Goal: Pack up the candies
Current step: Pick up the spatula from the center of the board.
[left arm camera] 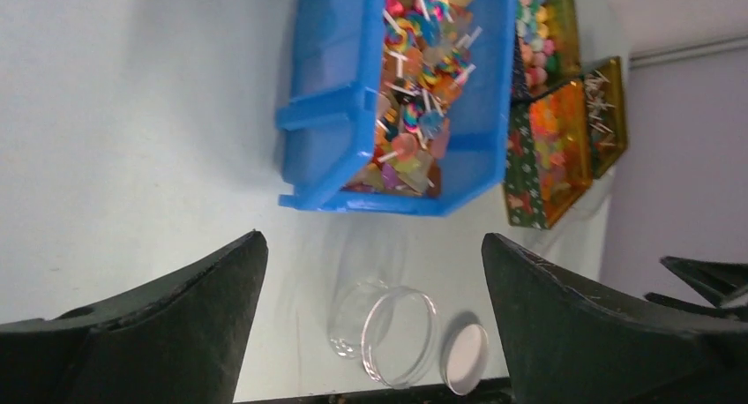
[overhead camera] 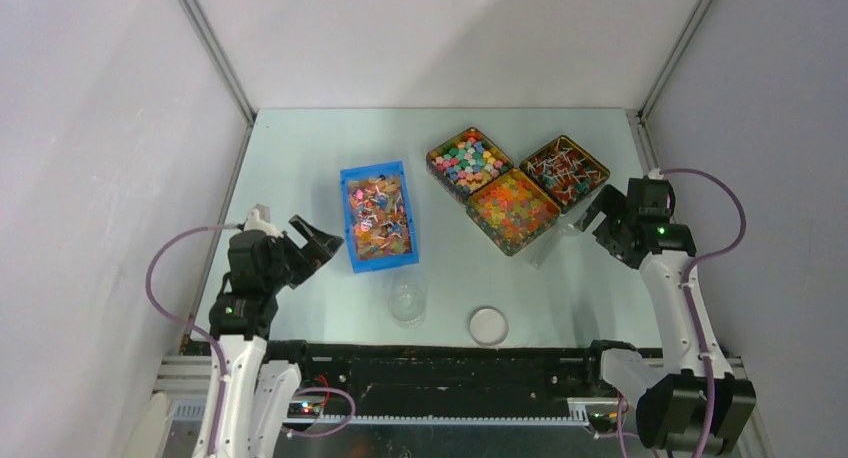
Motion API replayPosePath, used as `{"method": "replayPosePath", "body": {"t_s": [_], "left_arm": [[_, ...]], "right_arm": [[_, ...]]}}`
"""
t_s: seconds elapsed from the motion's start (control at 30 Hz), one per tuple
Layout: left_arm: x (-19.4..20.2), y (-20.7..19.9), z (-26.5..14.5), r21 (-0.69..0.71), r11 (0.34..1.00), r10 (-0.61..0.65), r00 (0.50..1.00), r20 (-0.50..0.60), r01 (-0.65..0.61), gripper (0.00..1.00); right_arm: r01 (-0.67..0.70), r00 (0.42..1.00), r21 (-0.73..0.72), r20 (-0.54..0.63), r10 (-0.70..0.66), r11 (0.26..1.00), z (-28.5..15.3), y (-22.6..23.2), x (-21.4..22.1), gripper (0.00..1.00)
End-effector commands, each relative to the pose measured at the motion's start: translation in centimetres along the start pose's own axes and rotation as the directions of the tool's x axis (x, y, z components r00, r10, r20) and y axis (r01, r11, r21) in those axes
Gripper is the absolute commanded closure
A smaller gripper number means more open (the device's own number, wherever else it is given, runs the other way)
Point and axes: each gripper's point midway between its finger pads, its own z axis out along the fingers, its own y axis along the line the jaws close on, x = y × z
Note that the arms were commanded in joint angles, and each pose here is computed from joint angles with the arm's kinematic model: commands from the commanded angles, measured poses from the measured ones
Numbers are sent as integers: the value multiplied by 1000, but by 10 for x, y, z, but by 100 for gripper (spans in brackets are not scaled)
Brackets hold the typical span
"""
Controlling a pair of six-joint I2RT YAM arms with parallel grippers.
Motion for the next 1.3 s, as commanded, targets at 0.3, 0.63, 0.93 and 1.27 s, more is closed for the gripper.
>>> {"method": "replayPosePath", "body": {"t_s": [0.3,0.63,0.93,1.27], "left_arm": [[31,-47,-8,345,927,-118,988,-99,145,2],[57,-65,10,314,949,71,973,-219,2,2],[90,-120,12,319,933,264,921,-285,-168,2],[83,-177,-6,419,882,322,924,-205,-215,2]], "right_arm": [[10,991,-85,-134,-21,996,-4,8,29,0],[46,975,-95,-210,-65,994,6,2,43,0],[3,981,-110,-195,-24,994,5,-1,38,1],[-96,976,-77,-203,79,992,35,-3,23,10]]}}
